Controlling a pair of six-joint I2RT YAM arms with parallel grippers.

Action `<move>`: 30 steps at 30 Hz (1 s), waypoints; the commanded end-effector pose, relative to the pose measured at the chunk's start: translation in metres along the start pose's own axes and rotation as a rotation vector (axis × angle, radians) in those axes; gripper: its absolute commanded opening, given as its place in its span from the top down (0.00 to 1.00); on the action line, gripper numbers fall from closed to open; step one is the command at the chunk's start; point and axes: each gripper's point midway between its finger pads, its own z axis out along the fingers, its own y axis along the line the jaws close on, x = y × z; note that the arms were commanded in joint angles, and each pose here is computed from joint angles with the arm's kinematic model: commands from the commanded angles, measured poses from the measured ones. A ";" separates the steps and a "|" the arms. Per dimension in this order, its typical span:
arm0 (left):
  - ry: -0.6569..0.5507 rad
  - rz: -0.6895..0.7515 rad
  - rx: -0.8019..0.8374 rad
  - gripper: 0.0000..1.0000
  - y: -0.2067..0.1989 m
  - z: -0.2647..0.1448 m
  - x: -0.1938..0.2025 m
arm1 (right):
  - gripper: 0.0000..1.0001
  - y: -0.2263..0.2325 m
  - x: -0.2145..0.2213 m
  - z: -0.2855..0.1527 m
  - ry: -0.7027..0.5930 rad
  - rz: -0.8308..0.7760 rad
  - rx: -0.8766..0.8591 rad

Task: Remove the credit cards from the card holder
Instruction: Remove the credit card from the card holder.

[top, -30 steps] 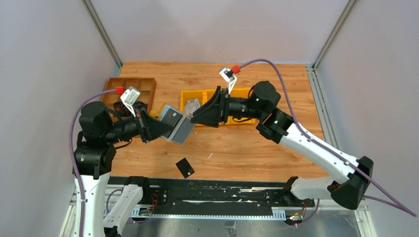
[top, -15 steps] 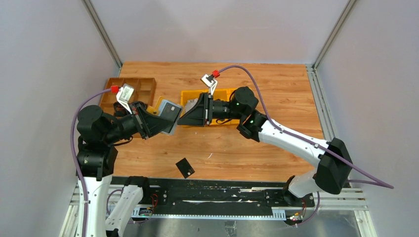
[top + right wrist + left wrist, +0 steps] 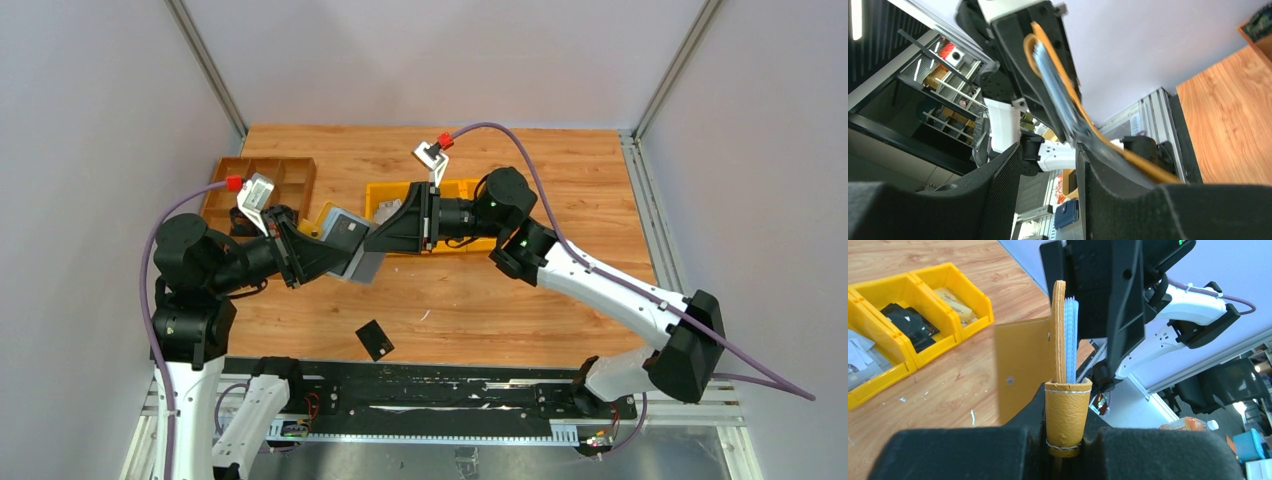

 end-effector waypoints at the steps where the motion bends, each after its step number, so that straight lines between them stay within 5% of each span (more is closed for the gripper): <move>1: 0.029 0.025 0.035 1.00 -0.012 -0.004 0.004 | 0.53 0.023 -0.013 0.005 -0.031 -0.020 -0.062; 30: 0.038 -0.069 0.147 0.95 -0.031 -0.006 0.010 | 0.55 -0.004 -0.020 0.011 -0.062 0.031 0.041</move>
